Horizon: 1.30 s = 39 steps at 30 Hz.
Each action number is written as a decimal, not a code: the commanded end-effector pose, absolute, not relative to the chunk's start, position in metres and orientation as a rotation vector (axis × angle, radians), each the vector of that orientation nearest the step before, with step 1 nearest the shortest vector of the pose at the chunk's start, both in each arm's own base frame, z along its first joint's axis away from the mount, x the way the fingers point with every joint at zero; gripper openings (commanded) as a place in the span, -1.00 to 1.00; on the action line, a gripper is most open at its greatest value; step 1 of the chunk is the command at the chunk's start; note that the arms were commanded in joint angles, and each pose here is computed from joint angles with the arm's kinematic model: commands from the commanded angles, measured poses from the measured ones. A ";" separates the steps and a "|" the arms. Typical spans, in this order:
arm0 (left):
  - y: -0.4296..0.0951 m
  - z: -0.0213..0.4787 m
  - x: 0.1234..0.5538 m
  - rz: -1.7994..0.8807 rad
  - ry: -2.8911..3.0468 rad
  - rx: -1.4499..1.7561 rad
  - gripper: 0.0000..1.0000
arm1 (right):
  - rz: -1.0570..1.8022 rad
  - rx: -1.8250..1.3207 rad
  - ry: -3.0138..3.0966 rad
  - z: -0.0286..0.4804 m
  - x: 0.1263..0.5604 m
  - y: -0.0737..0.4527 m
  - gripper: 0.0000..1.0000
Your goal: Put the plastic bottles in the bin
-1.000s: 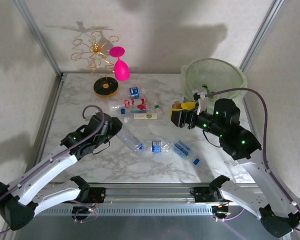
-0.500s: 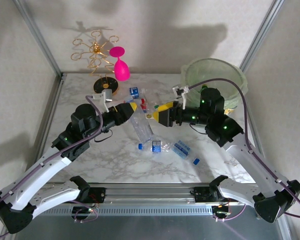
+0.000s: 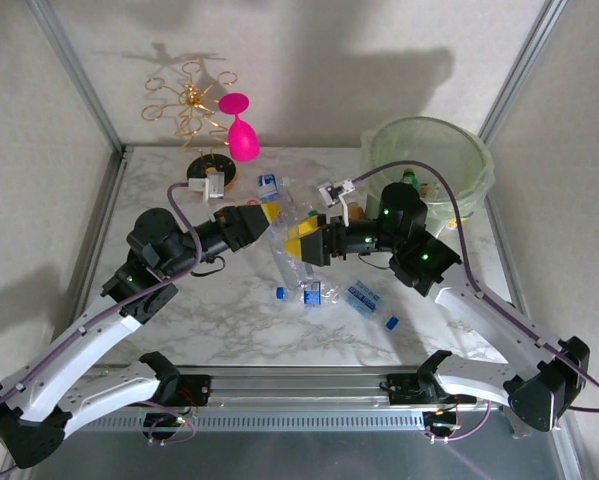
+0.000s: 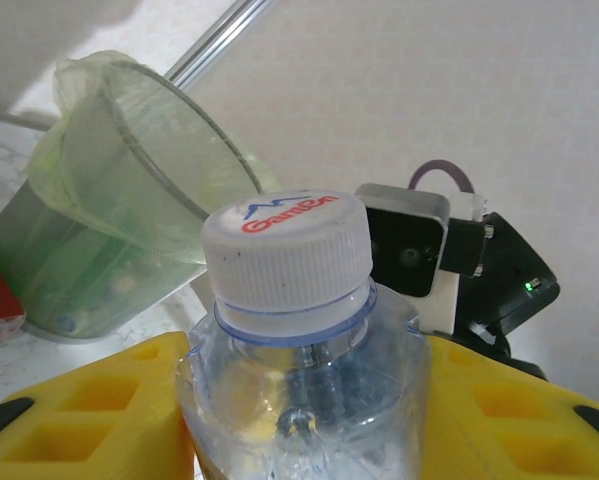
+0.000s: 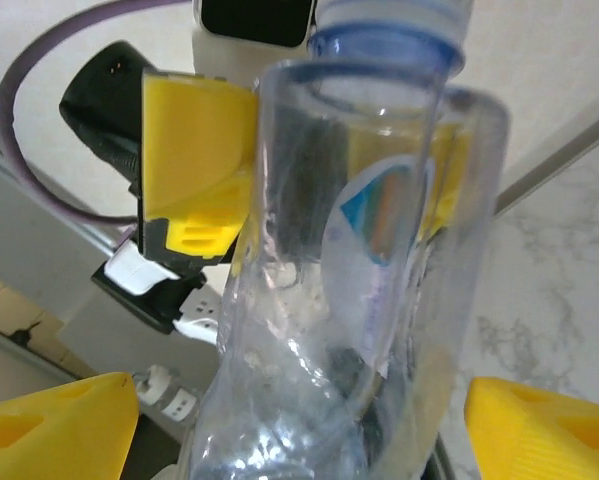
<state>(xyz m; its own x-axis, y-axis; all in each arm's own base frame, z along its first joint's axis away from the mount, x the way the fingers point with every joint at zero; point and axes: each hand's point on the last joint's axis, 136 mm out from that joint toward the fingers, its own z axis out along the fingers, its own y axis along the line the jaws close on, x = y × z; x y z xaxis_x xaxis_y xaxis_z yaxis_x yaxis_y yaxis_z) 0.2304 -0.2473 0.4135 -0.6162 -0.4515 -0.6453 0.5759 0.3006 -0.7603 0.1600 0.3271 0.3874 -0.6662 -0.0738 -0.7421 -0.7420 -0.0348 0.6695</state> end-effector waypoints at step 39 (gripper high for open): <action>-0.210 0.399 0.260 -1.000 1.791 0.011 0.65 | 0.960 -0.293 1.946 0.403 0.275 0.223 -0.08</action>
